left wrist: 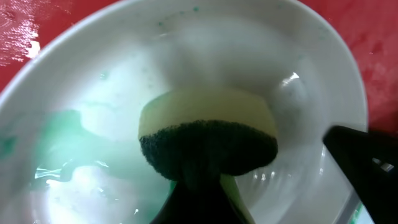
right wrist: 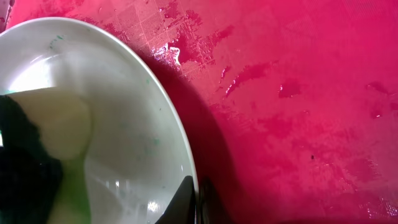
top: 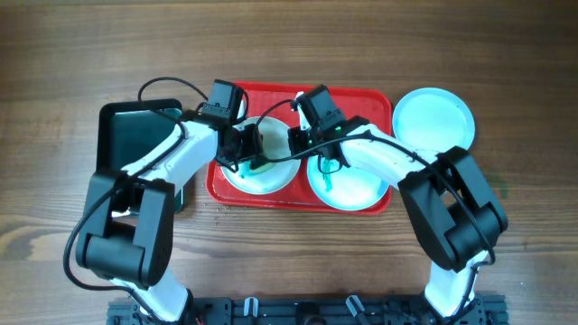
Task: Clean dirty plates on tray and stack at the side
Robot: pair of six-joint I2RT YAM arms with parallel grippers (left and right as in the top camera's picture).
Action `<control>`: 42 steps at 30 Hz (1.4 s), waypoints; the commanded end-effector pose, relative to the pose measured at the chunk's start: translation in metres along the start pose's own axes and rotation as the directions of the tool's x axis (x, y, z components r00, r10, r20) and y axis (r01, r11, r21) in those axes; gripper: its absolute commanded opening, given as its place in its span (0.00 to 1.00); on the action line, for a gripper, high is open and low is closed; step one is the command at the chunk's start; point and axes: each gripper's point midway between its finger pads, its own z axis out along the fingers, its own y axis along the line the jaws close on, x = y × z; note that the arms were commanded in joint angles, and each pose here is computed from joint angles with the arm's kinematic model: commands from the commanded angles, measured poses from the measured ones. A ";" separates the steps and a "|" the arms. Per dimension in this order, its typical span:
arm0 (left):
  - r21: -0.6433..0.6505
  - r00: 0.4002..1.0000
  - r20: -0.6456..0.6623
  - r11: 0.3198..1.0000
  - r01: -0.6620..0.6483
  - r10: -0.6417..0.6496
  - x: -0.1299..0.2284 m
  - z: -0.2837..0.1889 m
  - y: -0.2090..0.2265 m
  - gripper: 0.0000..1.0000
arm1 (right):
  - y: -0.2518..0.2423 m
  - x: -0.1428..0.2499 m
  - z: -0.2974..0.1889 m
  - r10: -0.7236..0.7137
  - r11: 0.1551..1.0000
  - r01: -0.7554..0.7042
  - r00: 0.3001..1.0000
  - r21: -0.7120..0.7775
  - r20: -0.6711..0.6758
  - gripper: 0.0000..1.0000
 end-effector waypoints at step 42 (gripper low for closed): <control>-0.008 0.689 0.500 0.793 0.610 -0.525 -0.018 -0.215 0.145 0.04 | 0.068 -0.064 -0.197 -0.570 0.711 0.229 0.742 0.665 0.354 0.04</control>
